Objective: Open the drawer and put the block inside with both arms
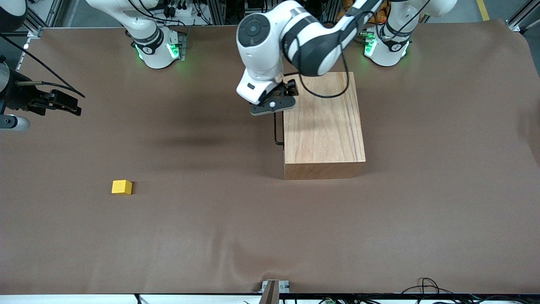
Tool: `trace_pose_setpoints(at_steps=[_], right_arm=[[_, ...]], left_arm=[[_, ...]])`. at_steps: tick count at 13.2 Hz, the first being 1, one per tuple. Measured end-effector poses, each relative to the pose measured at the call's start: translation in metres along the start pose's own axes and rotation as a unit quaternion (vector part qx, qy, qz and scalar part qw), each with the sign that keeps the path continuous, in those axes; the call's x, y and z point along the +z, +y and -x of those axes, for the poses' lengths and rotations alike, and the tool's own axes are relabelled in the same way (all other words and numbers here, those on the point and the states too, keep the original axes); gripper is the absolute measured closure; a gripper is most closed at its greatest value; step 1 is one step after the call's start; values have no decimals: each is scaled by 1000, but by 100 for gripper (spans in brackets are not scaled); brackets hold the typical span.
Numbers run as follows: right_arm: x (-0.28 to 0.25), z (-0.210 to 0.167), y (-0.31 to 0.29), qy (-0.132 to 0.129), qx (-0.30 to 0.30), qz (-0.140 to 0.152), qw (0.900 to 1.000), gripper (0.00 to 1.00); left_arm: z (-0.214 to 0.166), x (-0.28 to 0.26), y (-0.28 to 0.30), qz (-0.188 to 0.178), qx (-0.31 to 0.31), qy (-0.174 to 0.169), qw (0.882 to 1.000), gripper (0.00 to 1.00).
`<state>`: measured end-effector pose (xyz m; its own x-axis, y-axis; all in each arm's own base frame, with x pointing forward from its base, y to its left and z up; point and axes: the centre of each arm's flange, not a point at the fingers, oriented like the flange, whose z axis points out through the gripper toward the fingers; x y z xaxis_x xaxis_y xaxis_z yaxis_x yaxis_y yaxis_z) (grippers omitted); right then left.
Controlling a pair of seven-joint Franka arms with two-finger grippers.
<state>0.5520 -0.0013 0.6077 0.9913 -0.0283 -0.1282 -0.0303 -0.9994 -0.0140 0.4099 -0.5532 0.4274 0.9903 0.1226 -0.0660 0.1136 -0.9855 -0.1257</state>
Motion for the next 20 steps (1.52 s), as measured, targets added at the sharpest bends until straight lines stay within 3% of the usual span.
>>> trace_pose_setpoints(at_steps=[6,12,20], right_arm=[[-1,0,29,1,29,-3,1000,0],[-1,-1,40,4,39,-4,999,0],[6,-2,39,0,37,-4,999,0]], left_arm=[[-7,29,36,17,30,49,998,0],[-3,62,50,3,75,45,996,0],[-7,88,50,-27,80,43,995,0]])
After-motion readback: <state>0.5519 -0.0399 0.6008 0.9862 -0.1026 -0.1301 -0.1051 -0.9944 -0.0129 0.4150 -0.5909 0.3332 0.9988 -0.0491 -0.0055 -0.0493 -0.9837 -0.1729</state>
